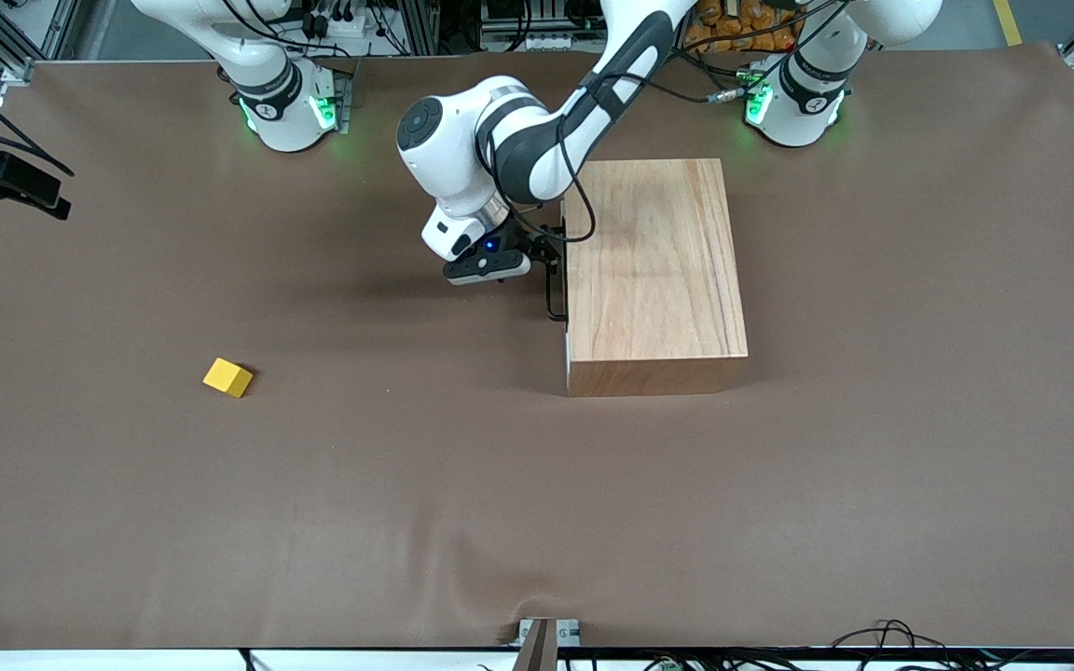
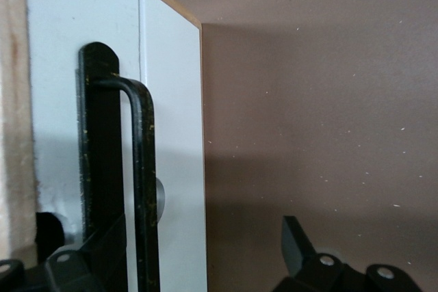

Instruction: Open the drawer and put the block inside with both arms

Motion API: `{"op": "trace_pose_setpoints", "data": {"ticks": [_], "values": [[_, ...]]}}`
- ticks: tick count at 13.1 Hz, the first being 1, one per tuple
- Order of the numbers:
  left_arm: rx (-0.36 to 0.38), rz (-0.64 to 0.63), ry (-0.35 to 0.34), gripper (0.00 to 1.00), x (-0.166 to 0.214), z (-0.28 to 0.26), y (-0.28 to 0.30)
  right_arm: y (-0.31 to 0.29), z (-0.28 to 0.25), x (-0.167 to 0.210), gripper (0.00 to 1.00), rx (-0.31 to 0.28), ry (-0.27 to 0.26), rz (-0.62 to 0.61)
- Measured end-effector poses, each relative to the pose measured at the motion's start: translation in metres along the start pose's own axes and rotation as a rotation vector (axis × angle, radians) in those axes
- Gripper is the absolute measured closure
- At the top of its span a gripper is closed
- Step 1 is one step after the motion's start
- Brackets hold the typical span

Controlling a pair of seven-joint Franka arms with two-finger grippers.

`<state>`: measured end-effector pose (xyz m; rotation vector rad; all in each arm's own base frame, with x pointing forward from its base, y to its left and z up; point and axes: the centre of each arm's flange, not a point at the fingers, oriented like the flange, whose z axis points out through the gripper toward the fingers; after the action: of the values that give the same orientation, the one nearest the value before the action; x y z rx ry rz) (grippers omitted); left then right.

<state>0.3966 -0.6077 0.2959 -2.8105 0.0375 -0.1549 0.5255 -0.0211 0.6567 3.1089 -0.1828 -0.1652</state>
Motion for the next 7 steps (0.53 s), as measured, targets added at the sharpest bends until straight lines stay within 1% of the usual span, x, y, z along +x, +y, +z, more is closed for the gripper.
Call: {"op": "trace_pose_setpoints", "data": {"ticks": [4,7], "values": [[0.002,0.002,-0.001,0.00,-0.0002,0.0034,0.0012,0.0000,0.0000,0.0000,0.00,0.000,0.000,0.000],[-0.010,0.003,0.009,0.00,0.0011,0.0092,0.0054,0.0002,0.0000,0.0000,0.00,0.000,0.000,0.000]]}}
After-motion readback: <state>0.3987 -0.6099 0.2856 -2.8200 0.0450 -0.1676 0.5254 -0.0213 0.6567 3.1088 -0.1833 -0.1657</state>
